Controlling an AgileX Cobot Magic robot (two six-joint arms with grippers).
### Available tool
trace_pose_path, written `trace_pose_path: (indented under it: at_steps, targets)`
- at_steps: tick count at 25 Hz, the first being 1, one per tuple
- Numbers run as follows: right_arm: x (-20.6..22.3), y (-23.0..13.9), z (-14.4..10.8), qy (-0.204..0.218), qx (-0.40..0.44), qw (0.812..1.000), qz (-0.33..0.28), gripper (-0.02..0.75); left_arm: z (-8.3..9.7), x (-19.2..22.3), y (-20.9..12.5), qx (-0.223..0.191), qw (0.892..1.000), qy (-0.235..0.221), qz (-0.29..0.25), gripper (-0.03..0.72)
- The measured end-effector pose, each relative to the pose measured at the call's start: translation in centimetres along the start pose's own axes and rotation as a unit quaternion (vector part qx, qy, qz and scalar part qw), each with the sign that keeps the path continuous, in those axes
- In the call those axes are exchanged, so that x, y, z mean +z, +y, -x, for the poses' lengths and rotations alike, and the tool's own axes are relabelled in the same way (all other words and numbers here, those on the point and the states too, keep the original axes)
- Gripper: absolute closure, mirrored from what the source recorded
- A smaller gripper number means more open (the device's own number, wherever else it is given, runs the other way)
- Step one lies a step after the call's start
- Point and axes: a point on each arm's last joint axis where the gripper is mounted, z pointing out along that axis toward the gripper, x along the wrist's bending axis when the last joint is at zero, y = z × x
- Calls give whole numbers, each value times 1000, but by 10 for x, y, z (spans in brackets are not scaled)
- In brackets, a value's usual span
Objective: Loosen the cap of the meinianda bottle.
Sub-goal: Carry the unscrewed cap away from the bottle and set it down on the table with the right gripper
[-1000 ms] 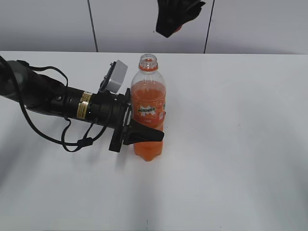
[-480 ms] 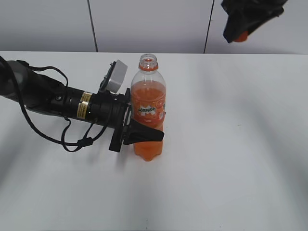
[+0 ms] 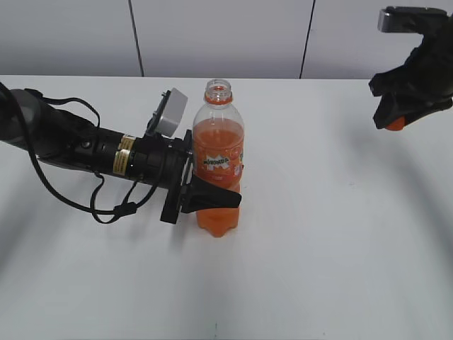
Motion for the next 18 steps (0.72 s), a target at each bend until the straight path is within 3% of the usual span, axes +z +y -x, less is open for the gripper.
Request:
trace_pose_path:
  at_steps: [11,18]
  targets:
    - [51,-44,21,-26,73,996,41,465,-1,0,1,-6,1000,8,6,276]
    - [80,-54,26,-27,81,996,10,465,-2,0,1,-6,1000,11,6,276]
